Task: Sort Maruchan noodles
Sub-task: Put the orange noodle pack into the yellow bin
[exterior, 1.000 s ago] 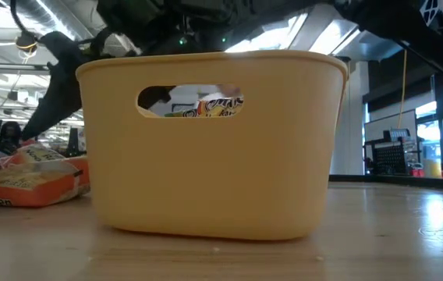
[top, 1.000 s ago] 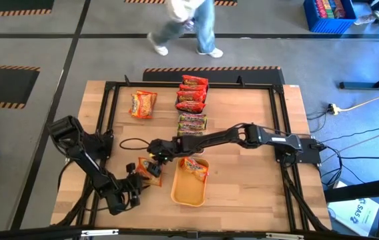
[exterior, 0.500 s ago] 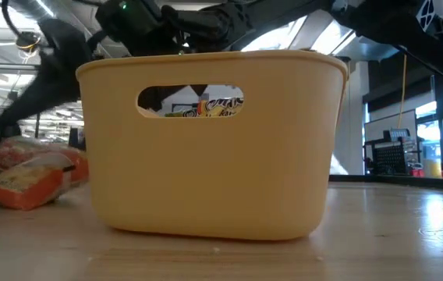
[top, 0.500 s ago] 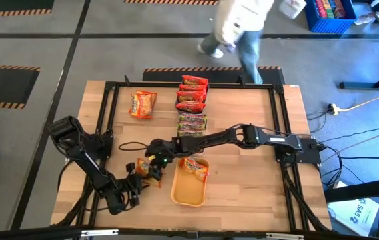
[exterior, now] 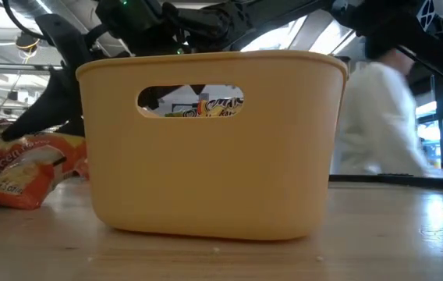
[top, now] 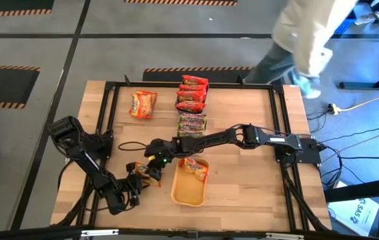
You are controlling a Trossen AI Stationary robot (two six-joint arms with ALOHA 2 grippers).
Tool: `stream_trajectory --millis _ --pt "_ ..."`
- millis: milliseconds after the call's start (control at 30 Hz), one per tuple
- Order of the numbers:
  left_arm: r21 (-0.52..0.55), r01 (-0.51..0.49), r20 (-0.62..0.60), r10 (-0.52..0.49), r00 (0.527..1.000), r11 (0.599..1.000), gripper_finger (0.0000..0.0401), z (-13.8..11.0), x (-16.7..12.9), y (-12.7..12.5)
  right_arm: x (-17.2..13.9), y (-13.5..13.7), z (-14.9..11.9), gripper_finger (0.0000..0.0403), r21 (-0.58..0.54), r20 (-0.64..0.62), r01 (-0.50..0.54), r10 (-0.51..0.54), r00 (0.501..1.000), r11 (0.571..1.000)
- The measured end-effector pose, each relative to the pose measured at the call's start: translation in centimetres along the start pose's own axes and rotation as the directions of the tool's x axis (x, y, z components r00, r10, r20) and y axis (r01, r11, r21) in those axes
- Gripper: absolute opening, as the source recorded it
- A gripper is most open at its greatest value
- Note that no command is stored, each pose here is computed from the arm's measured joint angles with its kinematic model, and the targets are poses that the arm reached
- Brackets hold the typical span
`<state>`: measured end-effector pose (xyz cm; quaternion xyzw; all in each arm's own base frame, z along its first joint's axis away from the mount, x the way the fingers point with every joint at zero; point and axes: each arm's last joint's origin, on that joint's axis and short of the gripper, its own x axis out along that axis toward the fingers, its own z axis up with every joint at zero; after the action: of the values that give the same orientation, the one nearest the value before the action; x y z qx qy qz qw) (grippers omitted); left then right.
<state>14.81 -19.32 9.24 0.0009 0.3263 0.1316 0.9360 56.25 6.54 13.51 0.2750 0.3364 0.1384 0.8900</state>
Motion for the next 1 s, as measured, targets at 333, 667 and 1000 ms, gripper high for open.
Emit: stream_trajectory --millis 333,667,1000 --pt "0.02 0.042 -0.052 -0.041 0.998 0.999 0.0135 0.6 -0.7 0.3 0.0 0.0 0.0 0.0006 -0.055 0.013 0.015 -0.014 1.0 0.998" --pt "-0.05 0.184 -0.184 -0.19 0.964 0.982 0.0135 2.9 -3.5 1.6 -1.0 1.2 1.4 0.0001 -0.145 0.021 0.039 -0.036 0.999 0.989" --pt "-0.144 0.352 -0.118 -0.369 0.922 0.925 0.0135 5.3 -7.6 3.3 -4.0 4.9 4.5 0.0 -0.299 0.016 0.135 -0.137 0.99 0.945"
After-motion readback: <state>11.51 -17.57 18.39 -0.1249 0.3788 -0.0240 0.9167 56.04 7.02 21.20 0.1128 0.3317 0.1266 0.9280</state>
